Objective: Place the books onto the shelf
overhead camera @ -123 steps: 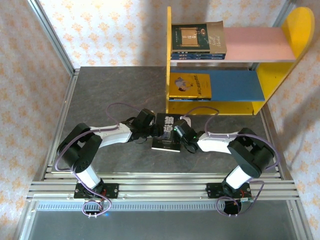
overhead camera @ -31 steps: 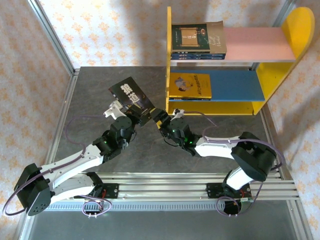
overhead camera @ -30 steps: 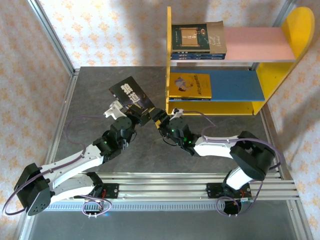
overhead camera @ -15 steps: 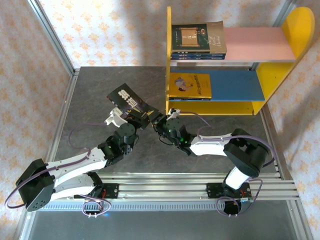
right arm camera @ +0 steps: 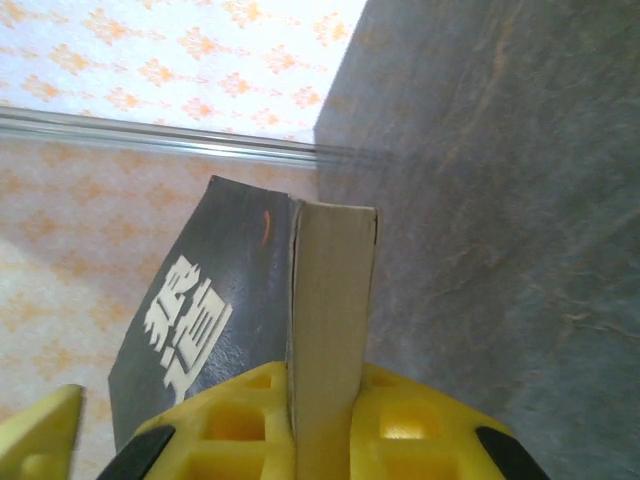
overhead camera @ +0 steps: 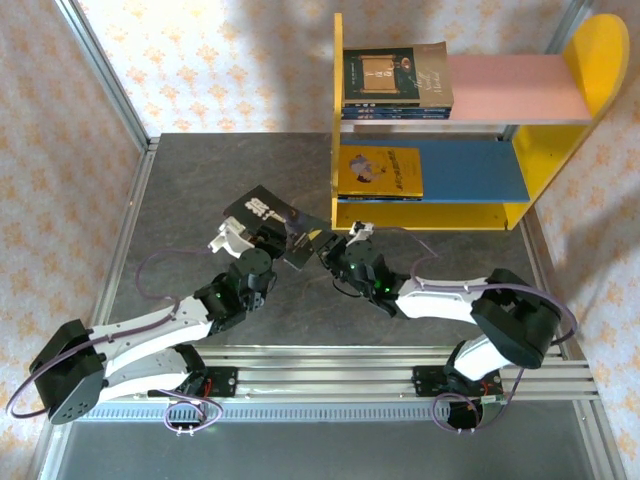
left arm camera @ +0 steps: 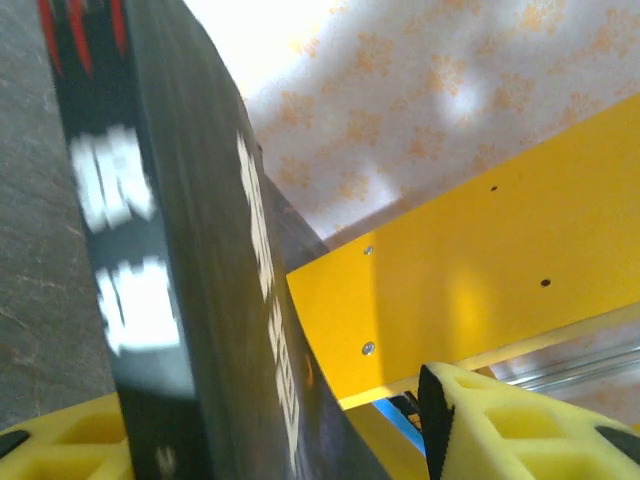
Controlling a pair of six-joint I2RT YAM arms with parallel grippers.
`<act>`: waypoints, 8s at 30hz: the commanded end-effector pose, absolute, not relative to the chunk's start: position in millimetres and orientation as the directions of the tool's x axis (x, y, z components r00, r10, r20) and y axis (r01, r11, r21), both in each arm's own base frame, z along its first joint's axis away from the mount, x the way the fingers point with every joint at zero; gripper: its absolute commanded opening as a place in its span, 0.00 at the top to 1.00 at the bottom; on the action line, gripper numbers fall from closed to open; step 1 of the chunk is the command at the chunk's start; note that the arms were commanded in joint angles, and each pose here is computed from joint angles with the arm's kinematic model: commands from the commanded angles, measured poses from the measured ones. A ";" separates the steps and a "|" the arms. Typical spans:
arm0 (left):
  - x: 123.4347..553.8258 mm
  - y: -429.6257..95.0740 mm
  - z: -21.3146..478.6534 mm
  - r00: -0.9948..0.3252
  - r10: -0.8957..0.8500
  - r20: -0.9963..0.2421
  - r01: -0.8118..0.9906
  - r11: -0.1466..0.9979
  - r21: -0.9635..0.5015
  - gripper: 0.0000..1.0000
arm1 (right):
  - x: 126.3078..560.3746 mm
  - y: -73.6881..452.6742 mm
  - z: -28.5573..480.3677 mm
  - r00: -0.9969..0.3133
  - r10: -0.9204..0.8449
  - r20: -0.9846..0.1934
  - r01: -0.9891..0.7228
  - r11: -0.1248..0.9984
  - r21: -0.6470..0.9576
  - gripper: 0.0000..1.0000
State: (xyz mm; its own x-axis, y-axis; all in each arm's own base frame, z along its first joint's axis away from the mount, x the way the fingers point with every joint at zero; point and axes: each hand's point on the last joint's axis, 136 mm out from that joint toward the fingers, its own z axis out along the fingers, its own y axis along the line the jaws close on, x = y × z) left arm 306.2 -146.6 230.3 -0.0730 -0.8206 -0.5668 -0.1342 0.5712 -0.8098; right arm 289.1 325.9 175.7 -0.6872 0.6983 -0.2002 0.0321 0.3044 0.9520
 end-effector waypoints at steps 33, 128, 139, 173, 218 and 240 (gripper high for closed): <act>315.4 -137.5 303.0 -0.197 -0.513 -0.835 -0.100 0.858 -0.503 0.40 | 210.6 131.1 313.1 -0.644 0.520 -0.561 -0.250 0.550 0.797 0.97; 360.5 -228.2 268.3 -0.519 -0.331 -0.788 0.153 0.871 -0.467 0.40 | 484.8 81.6 241.5 -0.813 0.270 -0.516 -0.386 0.413 0.825 0.92; 361.5 -228.6 265.7 -0.523 -0.334 -0.784 0.150 0.869 -0.471 0.40 | 500.8 80.1 233.8 -0.795 0.362 -0.488 -0.333 0.412 0.848 0.91; 359.9 -224.8 262.2 -0.522 -0.337 -0.784 0.142 0.871 -0.470 0.40 | 514.9 59.1 222.8 -0.759 0.418 -0.499 -0.174 0.609 0.774 0.36; 359.3 -225.5 265.1 -0.520 -0.335 -0.786 0.152 0.869 -0.471 0.40 | 493.2 103.0 225.1 -0.806 0.301 -0.510 -0.239 0.622 0.746 0.51; 355.8 -220.3 264.1 -0.515 -0.338 -0.787 0.147 0.870 -0.470 0.40 | 450.5 76.4 216.2 -0.776 0.338 -0.533 -0.106 0.763 0.638 0.33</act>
